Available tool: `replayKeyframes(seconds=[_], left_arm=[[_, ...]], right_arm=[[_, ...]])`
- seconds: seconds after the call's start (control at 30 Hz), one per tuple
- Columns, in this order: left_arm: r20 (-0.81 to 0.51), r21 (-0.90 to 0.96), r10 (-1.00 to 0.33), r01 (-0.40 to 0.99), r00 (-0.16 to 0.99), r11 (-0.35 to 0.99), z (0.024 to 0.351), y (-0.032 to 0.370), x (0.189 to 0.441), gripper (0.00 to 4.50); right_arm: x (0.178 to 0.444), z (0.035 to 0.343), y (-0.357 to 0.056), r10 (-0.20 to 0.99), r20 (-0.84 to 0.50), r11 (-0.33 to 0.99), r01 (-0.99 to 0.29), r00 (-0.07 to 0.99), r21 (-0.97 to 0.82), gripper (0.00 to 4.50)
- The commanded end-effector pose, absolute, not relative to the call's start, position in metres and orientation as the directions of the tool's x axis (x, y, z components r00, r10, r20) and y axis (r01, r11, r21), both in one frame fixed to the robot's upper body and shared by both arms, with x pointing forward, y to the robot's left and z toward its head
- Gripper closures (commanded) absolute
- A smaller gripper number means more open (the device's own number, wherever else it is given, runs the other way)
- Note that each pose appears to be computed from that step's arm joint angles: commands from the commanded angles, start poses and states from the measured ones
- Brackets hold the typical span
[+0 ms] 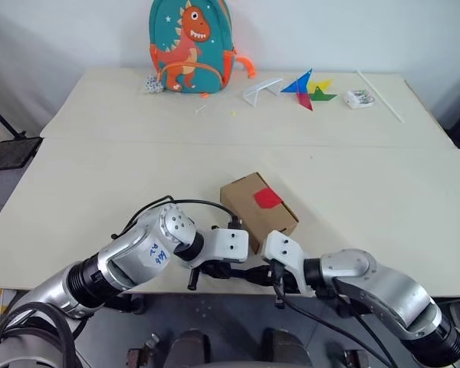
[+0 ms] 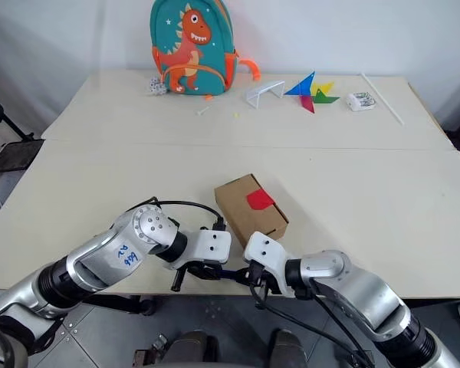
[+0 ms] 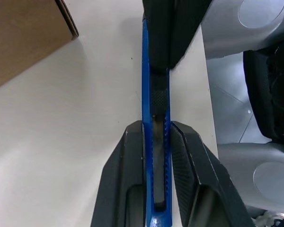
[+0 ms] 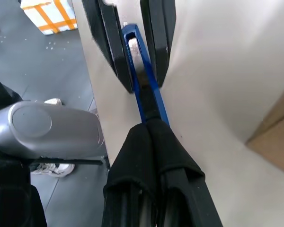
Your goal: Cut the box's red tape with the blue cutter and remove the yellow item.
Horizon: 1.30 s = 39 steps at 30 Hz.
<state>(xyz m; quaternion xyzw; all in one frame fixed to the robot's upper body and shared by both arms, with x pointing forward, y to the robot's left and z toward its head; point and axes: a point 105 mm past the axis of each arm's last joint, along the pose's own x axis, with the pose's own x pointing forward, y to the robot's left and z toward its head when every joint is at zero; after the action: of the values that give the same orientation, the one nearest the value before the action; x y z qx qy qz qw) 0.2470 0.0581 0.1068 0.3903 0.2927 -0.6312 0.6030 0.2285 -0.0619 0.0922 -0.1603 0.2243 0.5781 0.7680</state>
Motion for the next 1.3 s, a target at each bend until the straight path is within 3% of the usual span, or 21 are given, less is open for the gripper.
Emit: replayKeyframes(seconds=[0.03,0.73,1.0,1.27,1.3], left_arm=[[-0.857,0.023,-0.514,0.992,-0.045,-0.125,0.092,0.056,0.235,4.08],[-0.859,0.019,-0.509,0.99,-0.054,-0.137,0.091,0.055,0.231,4.08],[-0.838,0.106,-0.546,0.98,-0.003,-0.167,0.097,0.057,0.239,4.08],[-0.649,0.317,-0.76,0.92,0.031,-0.232,0.143,0.054,0.235,4.08],[-0.618,0.349,-0.786,0.905,0.028,-0.243,0.15,0.052,0.233,4.08]], right_arm=[[0.226,0.082,-0.055,0.815,-0.544,0.267,-0.962,0.199,0.048,4.45],[0.231,0.085,-0.023,0.866,-0.471,0.231,-0.97,0.169,0.076,4.45],[0.215,0.109,-0.054,0.886,-0.448,0.186,-0.976,0.118,0.111,4.45],[0.183,0.154,-0.105,0.926,-0.363,0.234,-0.915,0.107,0.328,4.45],[0.179,0.162,-0.109,0.934,-0.343,0.228,-0.906,0.099,0.357,4.29]])
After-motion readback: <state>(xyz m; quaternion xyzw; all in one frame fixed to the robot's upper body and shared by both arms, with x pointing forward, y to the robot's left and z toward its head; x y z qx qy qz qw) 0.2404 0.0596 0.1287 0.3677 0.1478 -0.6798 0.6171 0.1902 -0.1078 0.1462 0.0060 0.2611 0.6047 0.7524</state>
